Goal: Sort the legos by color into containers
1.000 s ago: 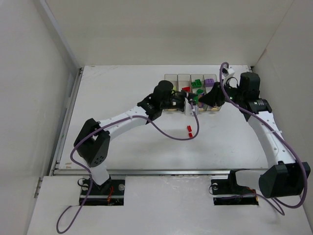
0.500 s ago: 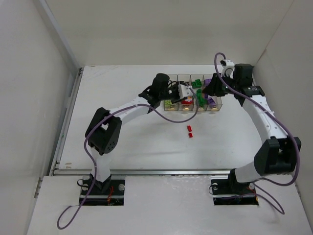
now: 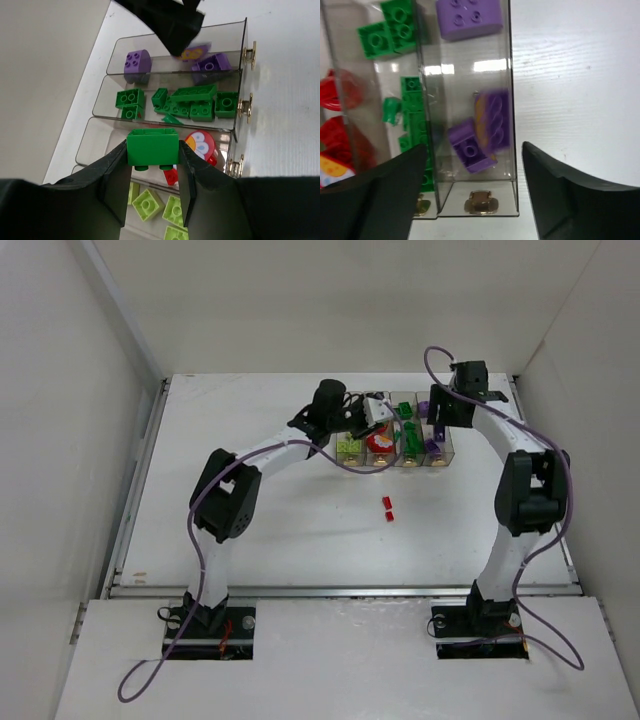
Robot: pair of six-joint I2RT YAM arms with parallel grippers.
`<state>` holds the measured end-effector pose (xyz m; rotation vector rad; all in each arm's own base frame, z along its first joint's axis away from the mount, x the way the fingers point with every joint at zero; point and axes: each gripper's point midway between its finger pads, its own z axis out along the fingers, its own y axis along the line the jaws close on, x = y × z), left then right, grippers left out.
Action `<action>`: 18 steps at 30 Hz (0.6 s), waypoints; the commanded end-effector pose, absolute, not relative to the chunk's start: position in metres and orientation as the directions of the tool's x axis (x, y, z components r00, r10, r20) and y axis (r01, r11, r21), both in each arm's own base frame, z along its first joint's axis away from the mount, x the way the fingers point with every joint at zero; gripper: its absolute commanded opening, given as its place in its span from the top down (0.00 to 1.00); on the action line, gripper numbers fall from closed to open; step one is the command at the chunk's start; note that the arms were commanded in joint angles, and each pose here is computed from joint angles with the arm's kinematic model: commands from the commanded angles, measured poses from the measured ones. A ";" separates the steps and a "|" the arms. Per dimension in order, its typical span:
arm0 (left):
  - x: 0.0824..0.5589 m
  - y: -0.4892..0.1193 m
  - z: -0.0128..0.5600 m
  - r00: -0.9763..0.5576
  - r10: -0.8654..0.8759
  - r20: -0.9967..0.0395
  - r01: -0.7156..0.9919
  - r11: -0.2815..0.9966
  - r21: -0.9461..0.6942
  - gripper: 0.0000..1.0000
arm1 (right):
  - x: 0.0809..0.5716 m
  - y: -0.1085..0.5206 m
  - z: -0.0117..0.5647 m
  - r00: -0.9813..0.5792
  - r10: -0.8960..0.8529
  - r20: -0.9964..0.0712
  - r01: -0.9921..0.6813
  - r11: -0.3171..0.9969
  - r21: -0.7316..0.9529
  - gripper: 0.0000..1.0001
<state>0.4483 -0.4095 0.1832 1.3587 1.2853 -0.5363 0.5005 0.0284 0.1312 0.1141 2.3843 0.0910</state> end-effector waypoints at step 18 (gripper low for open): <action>0.492 -0.509 0.193 0.368 0.148 -0.918 0.835 0.382 0.396 0.67 | 0.459 0.017 0.258 -0.522 0.092 -0.848 0.042 0.996 0.082 0.01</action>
